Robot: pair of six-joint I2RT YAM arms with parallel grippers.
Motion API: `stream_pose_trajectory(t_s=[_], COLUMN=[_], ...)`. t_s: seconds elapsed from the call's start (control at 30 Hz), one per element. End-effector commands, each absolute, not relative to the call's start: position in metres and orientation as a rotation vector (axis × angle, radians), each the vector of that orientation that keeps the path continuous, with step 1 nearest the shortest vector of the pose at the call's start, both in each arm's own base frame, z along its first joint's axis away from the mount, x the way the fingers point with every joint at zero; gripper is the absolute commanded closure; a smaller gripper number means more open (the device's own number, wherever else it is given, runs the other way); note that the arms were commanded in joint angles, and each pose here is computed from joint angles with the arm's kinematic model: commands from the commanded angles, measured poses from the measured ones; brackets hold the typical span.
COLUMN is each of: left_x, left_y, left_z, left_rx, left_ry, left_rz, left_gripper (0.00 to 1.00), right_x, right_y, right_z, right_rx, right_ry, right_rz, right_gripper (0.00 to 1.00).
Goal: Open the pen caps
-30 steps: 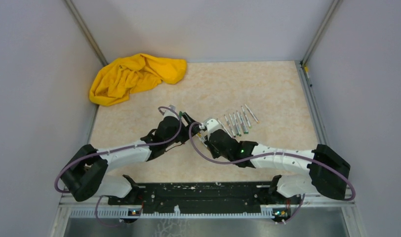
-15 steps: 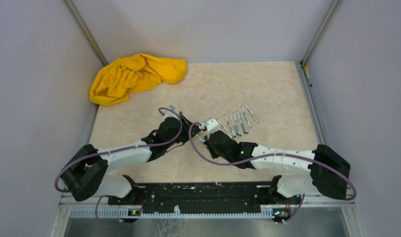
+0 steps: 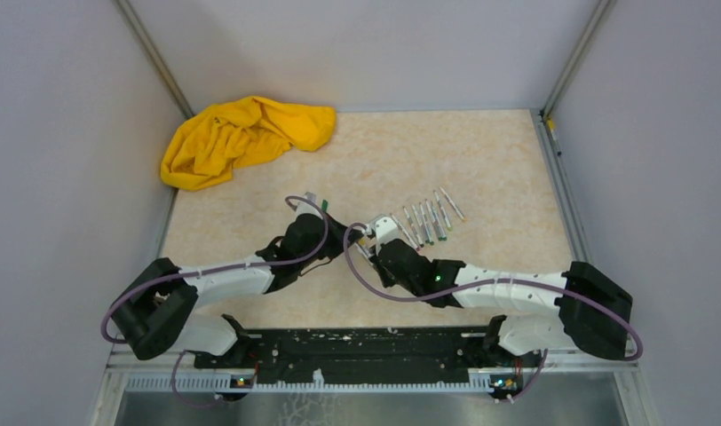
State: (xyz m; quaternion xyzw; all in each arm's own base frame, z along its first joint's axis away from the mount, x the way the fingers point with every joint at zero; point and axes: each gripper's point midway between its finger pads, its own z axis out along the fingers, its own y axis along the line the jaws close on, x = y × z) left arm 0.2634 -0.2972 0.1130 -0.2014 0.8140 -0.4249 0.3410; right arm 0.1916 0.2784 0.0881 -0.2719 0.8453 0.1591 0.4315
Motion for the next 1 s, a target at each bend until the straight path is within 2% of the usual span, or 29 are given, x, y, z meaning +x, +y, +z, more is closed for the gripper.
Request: stream_pose_trajectory(t_s=[0.0, 0.07, 0.23, 0.73, 0.83, 0.9, 0.97], left_x=[0.26, 0.259, 0.256, 0.24, 0.238, 0.238, 0.24], left_y=[-0.307, -0.309, -0.315, -0.323, -0.322, -0.322, -0.32], left_z=[0.121, 0.124, 0.132, 0.134, 0.134, 0.133, 0.133], left_rx=[-0.453, -0.421, -0.358, -0.303, -0.312, -0.319, -0.339], left_ry=[2.083, 2.072, 2.055, 2.062, 2.055, 2.053, 2.049], left_rz=[-1.172, -1.19, -1.229, -1.346, -1.359, -1.364, -1.362], left_gripper=[1.0, 1.0, 1.0, 1.0, 1.0, 1.0, 1.0], right_x=[0.193, 0.194, 0.196, 0.208, 0.209, 0.209, 0.208], right_y=[0.292, 0.293, 0.296, 0.299, 0.298, 0.296, 0.293], right_z=[0.113, 0.115, 0.119, 0.123, 0.122, 0.122, 0.121], right_rx=[-0.632, -0.632, -0.639, -0.649, -0.65, -0.647, -0.641], right_ry=[2.021, 2.017, 2.008, 1.984, 1.981, 1.978, 1.983], right_rz=[0.486, 0.485, 0.484, 0.415, 0.402, 0.4, 0.396], right_gripper=[0.95, 0.89, 0.84, 0.82, 0.87, 1.0, 1.0])
